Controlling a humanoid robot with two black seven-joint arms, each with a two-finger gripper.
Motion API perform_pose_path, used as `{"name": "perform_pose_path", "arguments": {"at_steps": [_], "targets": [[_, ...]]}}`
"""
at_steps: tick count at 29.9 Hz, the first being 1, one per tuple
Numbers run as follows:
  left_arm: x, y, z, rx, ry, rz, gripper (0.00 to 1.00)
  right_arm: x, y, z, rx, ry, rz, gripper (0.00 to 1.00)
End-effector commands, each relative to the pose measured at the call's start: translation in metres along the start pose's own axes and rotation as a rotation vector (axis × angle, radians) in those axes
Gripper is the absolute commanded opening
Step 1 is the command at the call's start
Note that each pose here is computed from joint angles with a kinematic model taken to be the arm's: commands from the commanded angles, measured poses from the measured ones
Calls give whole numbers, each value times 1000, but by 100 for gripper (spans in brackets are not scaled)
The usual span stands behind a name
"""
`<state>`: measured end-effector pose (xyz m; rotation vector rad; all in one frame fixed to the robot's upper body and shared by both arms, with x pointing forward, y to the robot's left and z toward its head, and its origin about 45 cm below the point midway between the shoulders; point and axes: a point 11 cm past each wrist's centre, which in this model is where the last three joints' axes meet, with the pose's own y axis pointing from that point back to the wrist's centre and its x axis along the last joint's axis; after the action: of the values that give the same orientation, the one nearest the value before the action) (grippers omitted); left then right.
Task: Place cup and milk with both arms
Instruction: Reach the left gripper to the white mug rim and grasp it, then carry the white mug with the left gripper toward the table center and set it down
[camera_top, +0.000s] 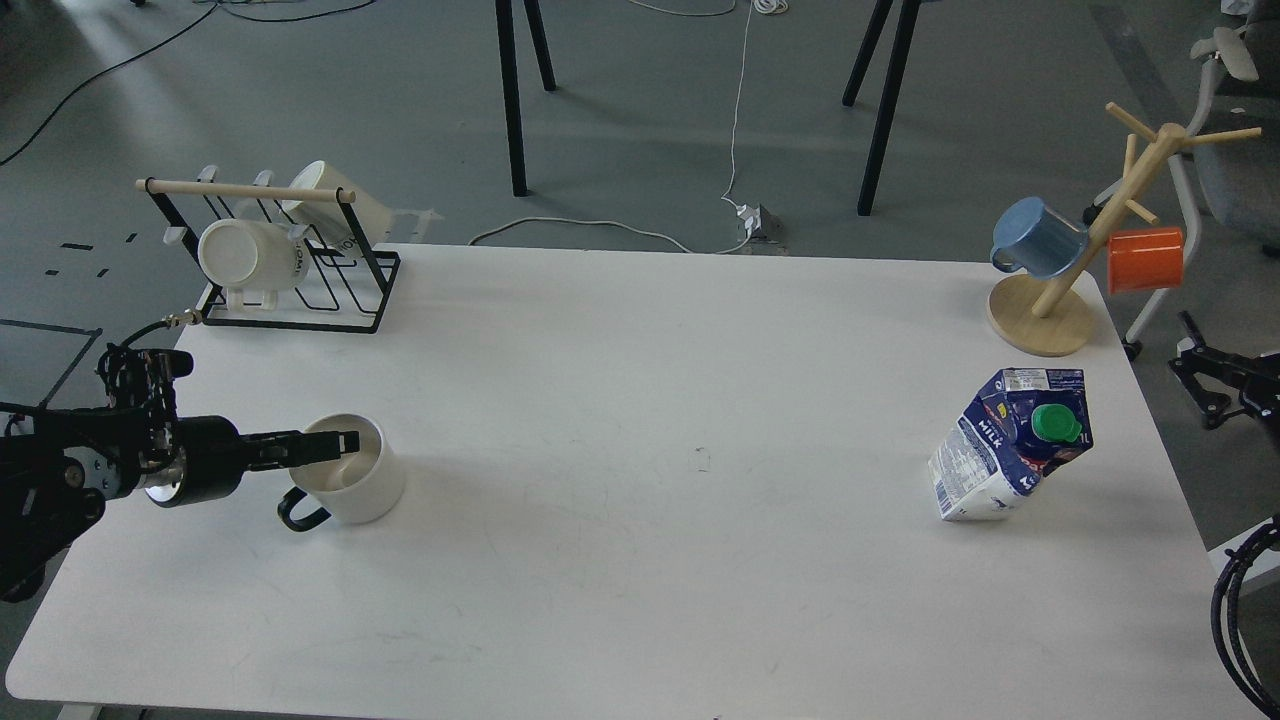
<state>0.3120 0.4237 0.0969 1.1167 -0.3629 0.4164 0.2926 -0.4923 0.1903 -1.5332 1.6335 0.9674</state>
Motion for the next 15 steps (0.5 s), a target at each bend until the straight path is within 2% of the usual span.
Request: {"name": "perform_pose_path", "arguments": {"at_steps": [1,7,8,10,11,15], "targets": [[-7,-1,-3,14,-34,-14,54,0,0,-1,5,1,0,98],[-6,-2,-2,13,-69,10,36,0,0,-2,7,1,0,98],[-5,-2,-2,13,-75,20,30,0,0,-2,7,1,0,98],[-2,-2,-2,11,-89,52,6,0,0,-2,7,1,0,99],[2,-3,0,7,-104,81,3,0,0,-2,7,1,0,98],[12,-5,6,-10,-152,175,3,1,0,-1,6,-1,2,98]]}}
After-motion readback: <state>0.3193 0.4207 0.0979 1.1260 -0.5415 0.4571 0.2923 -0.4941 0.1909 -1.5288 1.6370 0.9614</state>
